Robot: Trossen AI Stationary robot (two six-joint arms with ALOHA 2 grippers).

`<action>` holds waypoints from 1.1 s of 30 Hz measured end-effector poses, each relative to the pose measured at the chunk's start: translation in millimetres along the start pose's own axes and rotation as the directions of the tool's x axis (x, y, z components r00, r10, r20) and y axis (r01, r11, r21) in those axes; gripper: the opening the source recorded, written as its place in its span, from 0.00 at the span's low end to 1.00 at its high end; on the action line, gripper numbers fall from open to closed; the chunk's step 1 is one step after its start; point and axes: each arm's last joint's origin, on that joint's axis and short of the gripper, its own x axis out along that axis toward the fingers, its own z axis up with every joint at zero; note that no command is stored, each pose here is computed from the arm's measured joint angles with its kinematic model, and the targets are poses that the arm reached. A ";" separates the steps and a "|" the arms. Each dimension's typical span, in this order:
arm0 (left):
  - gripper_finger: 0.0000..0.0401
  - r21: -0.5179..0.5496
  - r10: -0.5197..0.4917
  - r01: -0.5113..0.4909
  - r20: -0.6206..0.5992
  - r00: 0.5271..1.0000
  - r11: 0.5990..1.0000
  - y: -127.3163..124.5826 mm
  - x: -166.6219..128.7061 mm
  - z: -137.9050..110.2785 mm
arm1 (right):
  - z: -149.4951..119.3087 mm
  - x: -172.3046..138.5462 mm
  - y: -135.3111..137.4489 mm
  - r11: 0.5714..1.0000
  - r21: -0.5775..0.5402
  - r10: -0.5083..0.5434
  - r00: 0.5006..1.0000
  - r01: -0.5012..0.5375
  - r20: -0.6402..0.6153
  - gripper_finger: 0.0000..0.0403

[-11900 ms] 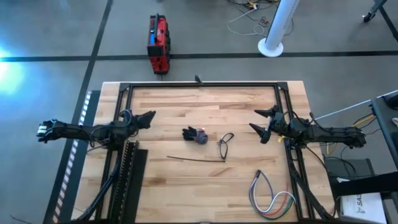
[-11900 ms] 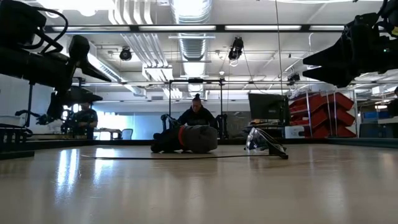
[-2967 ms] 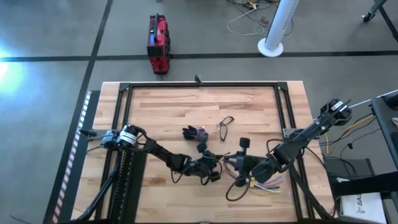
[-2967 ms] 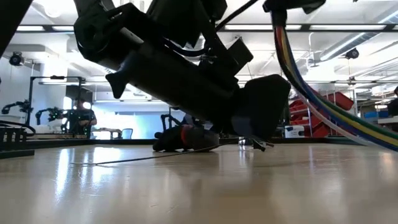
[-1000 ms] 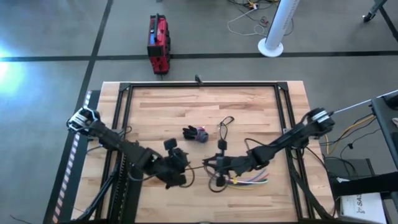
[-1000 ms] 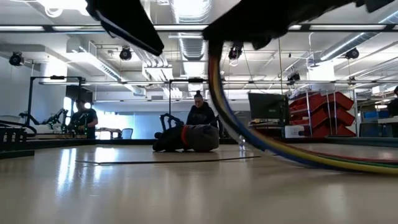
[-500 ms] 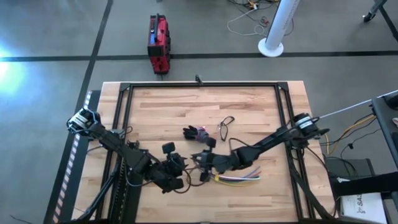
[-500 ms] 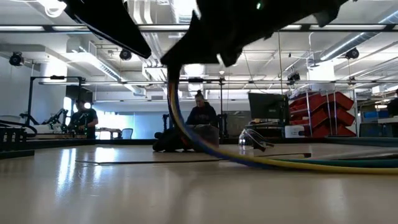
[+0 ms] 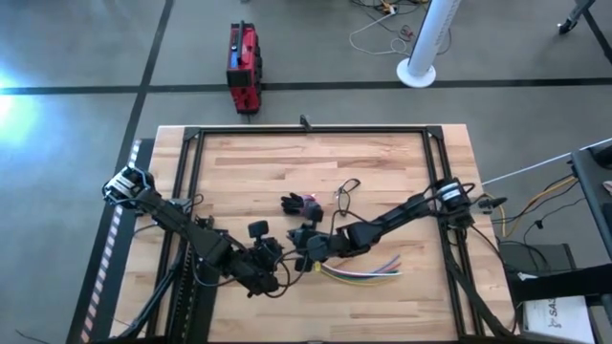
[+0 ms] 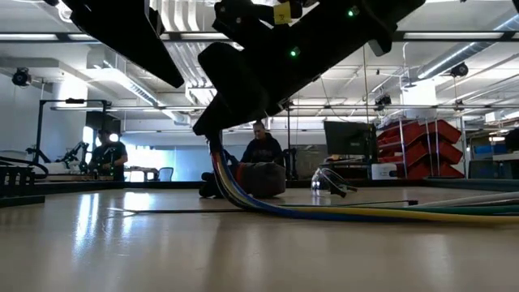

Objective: Ziptie cables
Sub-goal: Wrap the cable wires together using a black zip tie

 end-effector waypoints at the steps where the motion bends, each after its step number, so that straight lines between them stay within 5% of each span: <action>1: 0.21 -0.003 -0.002 0.002 0.004 1.000 1.000 -0.2 0.0 0.4 | 0.9 -0.3 -2.3 1.000 0.005 -0.004 1.000 0.004 -0.005 0.15; 9: 0.20 -0.037 -0.027 0.029 0.046 0.999 0.999 -2.8 -0.2 5.4 | 12.9 -14.3 -15.5 1.000 -0.005 -0.016 0.999 0.016 -0.047 0.26; 19: 0.22 -0.094 -0.067 0.079 0.121 0.990 0.992 -7.4 -1.2 13.8 | 36.1 -79.7 -41.5 0.995 -0.100 -0.017 0.982 -0.001 -0.186 0.38; 33: 0.19 -0.171 -0.118 0.161 0.237 0.964 0.972 -13.0 -4.2 26.9 | 30.9 -154.9 -10.8 0.989 -0.065 0.123 0.985 -0.131 -0.117 0.24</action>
